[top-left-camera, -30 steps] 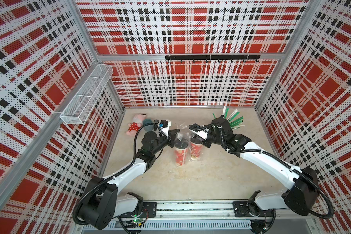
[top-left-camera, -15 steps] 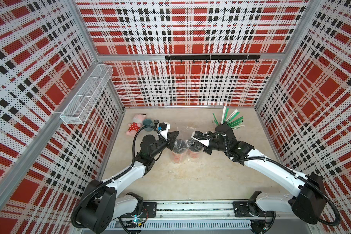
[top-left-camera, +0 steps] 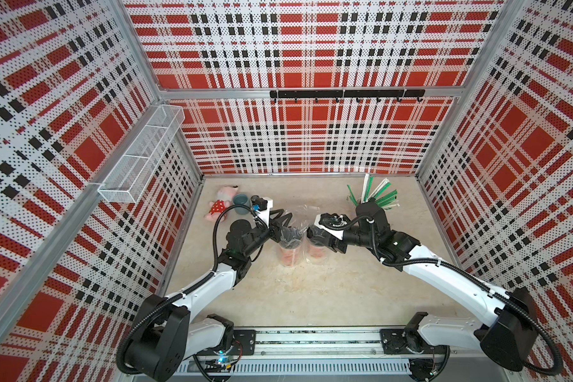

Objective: Pack milk tea into plastic carrier bags
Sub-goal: Adjust the plastic carrier bag at the center of the board, then pick up the straw from the container.

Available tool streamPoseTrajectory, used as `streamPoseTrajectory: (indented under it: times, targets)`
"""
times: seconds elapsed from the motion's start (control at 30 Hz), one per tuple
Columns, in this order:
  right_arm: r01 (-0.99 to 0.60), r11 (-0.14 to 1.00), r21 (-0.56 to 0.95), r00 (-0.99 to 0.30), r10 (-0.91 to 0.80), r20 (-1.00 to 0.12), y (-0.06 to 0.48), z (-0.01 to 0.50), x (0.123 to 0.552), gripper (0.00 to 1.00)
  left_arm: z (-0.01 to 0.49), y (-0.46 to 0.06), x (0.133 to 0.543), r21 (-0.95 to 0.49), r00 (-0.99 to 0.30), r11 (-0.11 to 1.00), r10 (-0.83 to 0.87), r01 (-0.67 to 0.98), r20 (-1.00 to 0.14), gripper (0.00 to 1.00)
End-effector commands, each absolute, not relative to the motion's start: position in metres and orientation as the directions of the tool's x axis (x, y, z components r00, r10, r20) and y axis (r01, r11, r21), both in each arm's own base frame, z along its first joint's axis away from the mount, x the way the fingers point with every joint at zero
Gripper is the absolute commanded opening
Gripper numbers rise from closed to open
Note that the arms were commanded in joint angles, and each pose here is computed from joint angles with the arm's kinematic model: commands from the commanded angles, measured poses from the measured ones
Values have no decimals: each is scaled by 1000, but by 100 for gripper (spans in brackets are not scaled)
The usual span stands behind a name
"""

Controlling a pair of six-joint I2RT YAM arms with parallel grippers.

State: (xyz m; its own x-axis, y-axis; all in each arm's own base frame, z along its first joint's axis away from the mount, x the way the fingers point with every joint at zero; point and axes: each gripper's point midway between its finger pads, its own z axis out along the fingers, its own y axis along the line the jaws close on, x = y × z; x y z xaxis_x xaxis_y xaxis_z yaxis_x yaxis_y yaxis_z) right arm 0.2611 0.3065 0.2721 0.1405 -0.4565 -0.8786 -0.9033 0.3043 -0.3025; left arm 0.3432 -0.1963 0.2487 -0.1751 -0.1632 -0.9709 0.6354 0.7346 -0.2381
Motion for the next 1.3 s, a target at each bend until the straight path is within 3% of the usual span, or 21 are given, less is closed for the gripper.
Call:
streamPoseTrajectory:
  times: [0.0,0.07,0.13,0.2,0.3,0.37,0.57,0.77,1.1,1.27]
  targets:
    - [-892,364,-268,144,-333,-932,303,313,258,66,257,-188,345,-238,-145,750,-188,617,-971,52]
    - [-868,456,-195,78,-263,-962,291,329,271,69,259,-187,347,-242,-144,752,-195,613,-970,54]
    - [-802,587,-111,-8,-195,-981,267,339,293,76,262,-183,349,-252,-144,757,-208,603,-968,61]
    - [-696,715,-58,-77,-155,-985,239,340,314,75,264,-184,349,-251,-144,747,-207,615,-968,58]
    - [-517,856,-26,-154,-122,-980,194,334,335,71,267,-182,353,-263,-146,752,-220,605,-965,71]
    - [-409,913,-3,-208,-96,-973,166,326,342,67,268,-181,354,-269,-148,750,-226,604,-963,73]
    - [-277,960,49,-337,-49,-940,114,292,348,57,276,-175,354,-282,-137,753,-250,594,-958,82]
    - [-280,959,41,-436,-89,-895,112,261,353,49,289,-170,355,-303,-125,755,-286,581,-950,87]
    - [-267,964,-7,-447,-130,-885,110,246,373,38,294,-161,355,-311,-118,772,-297,554,-948,91]
    - [-242,969,-41,-463,-153,-873,107,237,388,35,308,-150,352,-306,-81,798,-310,519,-947,99]
